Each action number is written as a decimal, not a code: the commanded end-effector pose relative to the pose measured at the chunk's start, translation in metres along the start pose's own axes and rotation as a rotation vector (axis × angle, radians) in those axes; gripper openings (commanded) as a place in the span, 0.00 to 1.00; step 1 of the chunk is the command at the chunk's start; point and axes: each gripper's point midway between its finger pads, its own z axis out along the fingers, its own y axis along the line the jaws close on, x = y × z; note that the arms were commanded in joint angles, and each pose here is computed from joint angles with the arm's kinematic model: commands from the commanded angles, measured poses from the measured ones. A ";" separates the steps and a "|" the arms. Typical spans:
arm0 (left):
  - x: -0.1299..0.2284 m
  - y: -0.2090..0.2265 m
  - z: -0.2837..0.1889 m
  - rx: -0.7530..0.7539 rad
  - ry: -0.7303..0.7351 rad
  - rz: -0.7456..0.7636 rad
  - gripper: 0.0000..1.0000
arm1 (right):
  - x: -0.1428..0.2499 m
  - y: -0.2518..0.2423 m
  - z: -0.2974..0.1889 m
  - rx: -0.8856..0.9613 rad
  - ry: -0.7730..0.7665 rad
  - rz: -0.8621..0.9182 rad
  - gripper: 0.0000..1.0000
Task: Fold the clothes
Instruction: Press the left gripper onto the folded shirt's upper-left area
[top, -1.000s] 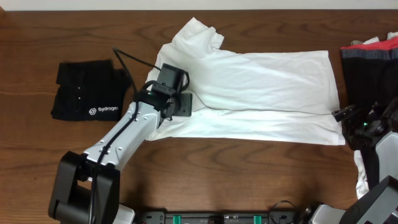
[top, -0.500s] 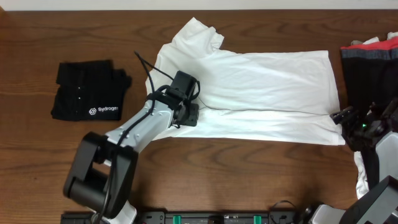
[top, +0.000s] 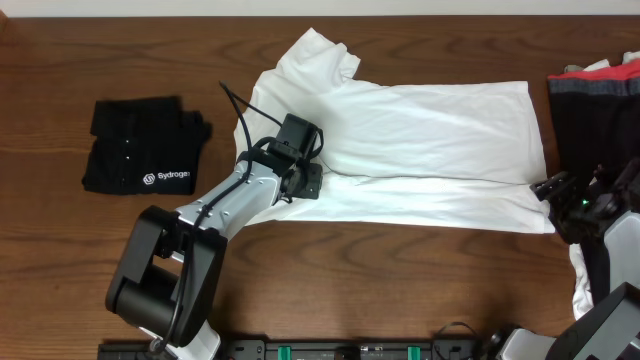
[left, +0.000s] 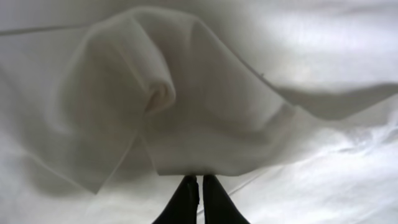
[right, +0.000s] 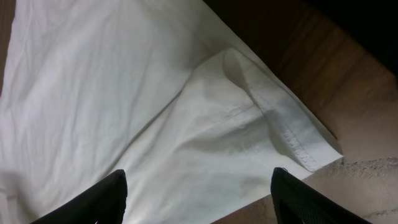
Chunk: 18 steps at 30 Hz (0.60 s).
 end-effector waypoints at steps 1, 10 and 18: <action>0.002 0.001 0.003 0.001 0.006 0.002 0.06 | -0.003 0.006 -0.002 -0.014 -0.003 -0.026 0.73; -0.021 -0.007 -0.006 0.023 -0.062 0.042 0.06 | -0.003 0.006 -0.002 -0.014 -0.002 -0.026 0.73; -0.071 -0.023 -0.019 0.072 -0.247 0.067 0.06 | -0.003 0.006 -0.002 -0.015 -0.002 -0.026 0.74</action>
